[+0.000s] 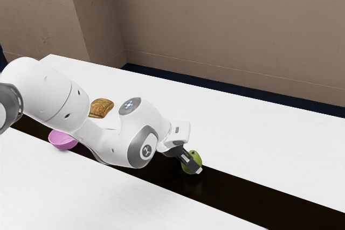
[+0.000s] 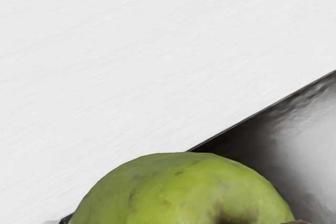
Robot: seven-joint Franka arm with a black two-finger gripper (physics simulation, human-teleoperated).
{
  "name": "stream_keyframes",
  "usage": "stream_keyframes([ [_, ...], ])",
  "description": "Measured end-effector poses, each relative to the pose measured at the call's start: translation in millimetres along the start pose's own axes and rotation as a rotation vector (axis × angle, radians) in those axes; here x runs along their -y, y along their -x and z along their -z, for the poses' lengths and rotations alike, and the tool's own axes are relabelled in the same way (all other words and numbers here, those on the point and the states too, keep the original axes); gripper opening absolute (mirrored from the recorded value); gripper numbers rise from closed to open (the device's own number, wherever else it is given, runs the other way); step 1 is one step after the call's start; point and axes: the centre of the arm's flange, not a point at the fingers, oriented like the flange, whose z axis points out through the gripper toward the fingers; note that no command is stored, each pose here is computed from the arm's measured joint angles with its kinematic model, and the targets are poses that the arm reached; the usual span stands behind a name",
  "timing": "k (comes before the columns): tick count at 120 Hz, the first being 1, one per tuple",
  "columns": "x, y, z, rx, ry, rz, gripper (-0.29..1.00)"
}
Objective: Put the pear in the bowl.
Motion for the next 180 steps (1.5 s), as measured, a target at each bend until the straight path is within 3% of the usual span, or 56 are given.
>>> stream_keyframes([
  [25, 0.5, -3.6, 6.6, -0.009, -0.007, -0.006, 0.43],
  [41, 7.6, -7.9, 26.8, -0.016, -0.031, -0.011, 0.3],
  [64, 50.7, 14.1, 64.4, 0.032, -0.099, 0.036, 0.37],
  [105, 175.6, 64.8, 124.5, 0.141, -0.206, 0.216, 0.39],
  [180, 317.7, 135.1, 217.1, 0.254, -0.376, 0.357, 0.39],
])
